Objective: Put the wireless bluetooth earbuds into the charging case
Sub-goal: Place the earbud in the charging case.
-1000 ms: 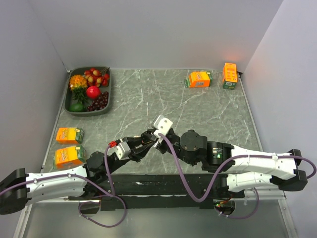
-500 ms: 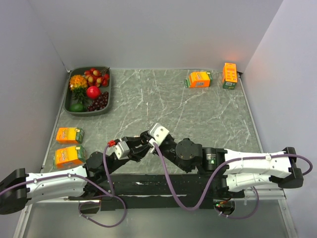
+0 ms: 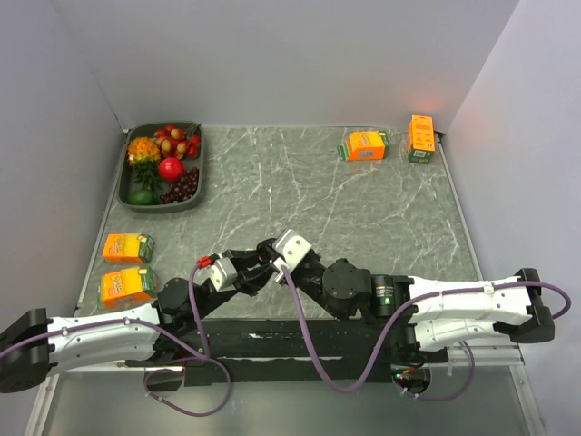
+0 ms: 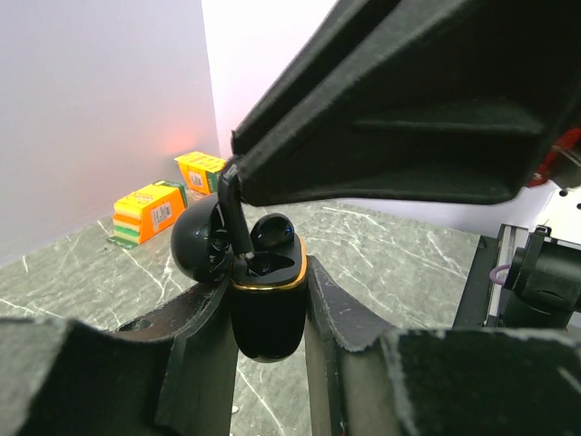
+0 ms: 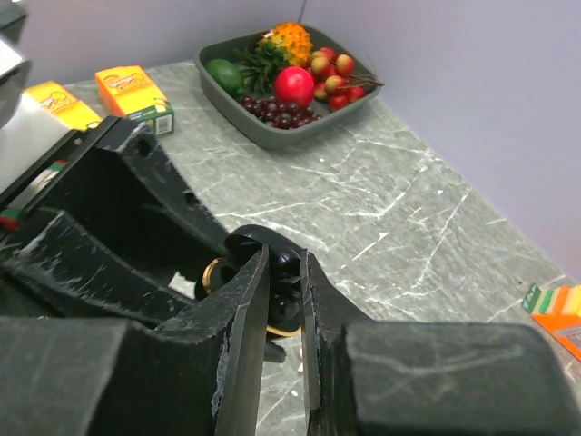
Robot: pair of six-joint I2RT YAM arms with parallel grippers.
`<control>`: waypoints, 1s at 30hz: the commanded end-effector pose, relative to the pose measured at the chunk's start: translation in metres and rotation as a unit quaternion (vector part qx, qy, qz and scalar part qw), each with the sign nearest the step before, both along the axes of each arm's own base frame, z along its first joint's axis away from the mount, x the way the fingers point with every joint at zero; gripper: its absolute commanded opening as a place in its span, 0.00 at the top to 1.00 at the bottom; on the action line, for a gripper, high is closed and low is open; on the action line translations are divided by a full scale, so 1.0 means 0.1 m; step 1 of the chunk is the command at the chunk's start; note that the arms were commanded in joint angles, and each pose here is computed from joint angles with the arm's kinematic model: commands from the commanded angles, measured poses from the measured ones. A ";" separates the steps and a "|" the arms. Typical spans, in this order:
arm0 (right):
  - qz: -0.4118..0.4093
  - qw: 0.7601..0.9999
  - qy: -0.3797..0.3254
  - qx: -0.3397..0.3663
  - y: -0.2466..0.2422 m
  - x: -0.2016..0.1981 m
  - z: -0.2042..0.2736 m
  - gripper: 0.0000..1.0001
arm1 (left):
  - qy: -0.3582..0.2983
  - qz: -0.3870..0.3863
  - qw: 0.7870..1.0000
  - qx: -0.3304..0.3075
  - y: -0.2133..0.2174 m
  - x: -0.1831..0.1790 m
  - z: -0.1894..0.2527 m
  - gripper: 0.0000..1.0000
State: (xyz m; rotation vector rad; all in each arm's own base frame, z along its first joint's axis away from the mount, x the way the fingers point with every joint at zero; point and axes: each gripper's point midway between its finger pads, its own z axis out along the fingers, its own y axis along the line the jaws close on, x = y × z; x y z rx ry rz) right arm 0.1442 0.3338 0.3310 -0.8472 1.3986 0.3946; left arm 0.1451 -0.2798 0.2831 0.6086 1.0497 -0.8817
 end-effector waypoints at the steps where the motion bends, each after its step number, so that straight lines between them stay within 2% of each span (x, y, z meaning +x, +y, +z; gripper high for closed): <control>1: 0.010 1.000 -0.008 0.018 -0.02 -0.08 0.09 1.00 | -0.015 -0.005 0.999 -0.051 0.05 -0.04 0.34 0.99; 27: 0.013 1.000 0.000 -0.025 -0.02 -0.17 -0.19 1.00 | -0.014 -0.003 0.998 -0.056 0.06 -0.03 0.36 0.99; 28: 0.012 1.000 0.003 -0.027 -0.01 -0.17 -0.21 0.98 | -0.014 -0.003 0.998 -0.055 0.06 -0.04 0.35 0.99; 30: 0.007 1.000 0.005 -0.024 -0.02 -0.16 -0.17 0.78 | -0.014 -0.003 0.998 -0.056 0.06 -0.03 0.35 0.99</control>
